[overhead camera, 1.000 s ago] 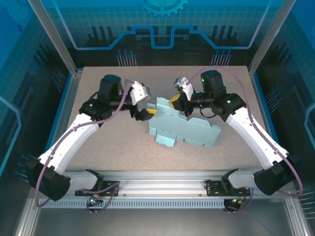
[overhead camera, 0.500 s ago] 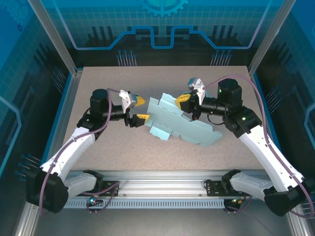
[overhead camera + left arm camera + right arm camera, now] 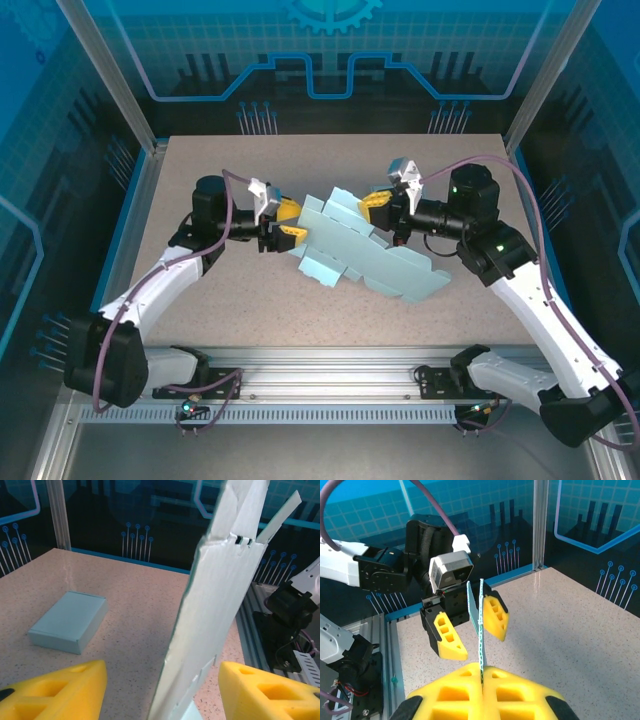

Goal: Fold the paper box

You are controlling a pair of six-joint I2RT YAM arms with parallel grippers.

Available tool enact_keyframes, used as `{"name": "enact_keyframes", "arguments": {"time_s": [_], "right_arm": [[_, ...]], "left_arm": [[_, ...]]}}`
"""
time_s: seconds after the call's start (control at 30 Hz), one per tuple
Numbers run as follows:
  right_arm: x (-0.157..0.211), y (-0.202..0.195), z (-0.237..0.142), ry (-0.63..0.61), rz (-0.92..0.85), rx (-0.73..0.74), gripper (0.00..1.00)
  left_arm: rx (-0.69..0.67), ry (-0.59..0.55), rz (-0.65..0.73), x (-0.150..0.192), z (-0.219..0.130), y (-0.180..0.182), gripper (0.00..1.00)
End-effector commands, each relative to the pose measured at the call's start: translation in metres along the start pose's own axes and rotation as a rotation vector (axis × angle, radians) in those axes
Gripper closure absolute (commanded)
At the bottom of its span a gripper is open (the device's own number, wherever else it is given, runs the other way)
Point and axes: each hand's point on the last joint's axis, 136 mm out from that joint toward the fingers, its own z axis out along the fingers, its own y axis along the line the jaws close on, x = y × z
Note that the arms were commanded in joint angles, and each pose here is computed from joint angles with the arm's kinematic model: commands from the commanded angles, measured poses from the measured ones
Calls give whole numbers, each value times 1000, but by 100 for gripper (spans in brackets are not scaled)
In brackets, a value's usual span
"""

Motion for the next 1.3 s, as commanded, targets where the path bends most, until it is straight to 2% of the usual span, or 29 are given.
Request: {"name": "enact_keyframes", "arguments": {"time_s": [0.0,0.07,0.17,0.27,0.43,0.53,0.57,0.6,0.63,0.73,0.9,0.97,1.17,1.27], "right_arm": [[-11,1,-4,-54,-10,-2,100],[-12,0,-3,-62,-7,-5,100],[-14,0,0,-68,-1,-13,100],[-13,-2,1,-68,2,-7,100],[-2,-13,1,-39,24,56,100],[9,-26,-3,-18,45,139,88],[13,-30,-4,-11,54,166,82],[15,-34,-6,-8,65,193,71],[18,-38,-9,-5,78,221,58],[22,-42,-16,-21,102,253,34],[22,-49,-28,-64,149,325,5],[20,-47,-31,-77,153,327,0],[11,-47,-40,-105,194,349,0],[11,-47,-48,-139,189,375,0]], "left_arm": [[86,0,0,0,-1,-11,41],[122,0,-5,0,-1,-16,41],[120,6,-8,0,-1,-15,49],[105,20,-19,1,0,-11,72],[69,39,-9,-4,-2,-8,85],[23,90,1,-5,-6,-7,94],[5,113,7,-5,-8,-6,97],[-12,143,11,-4,-10,-5,100],[-21,171,20,-4,-12,-6,100],[-29,241,61,-8,-19,-10,100],[-43,380,133,-15,-33,-17,100],[-34,427,149,-21,-39,-21,100],[49,584,153,-27,-56,-36,100],[26,676,143,-18,-65,-31,100]]}}
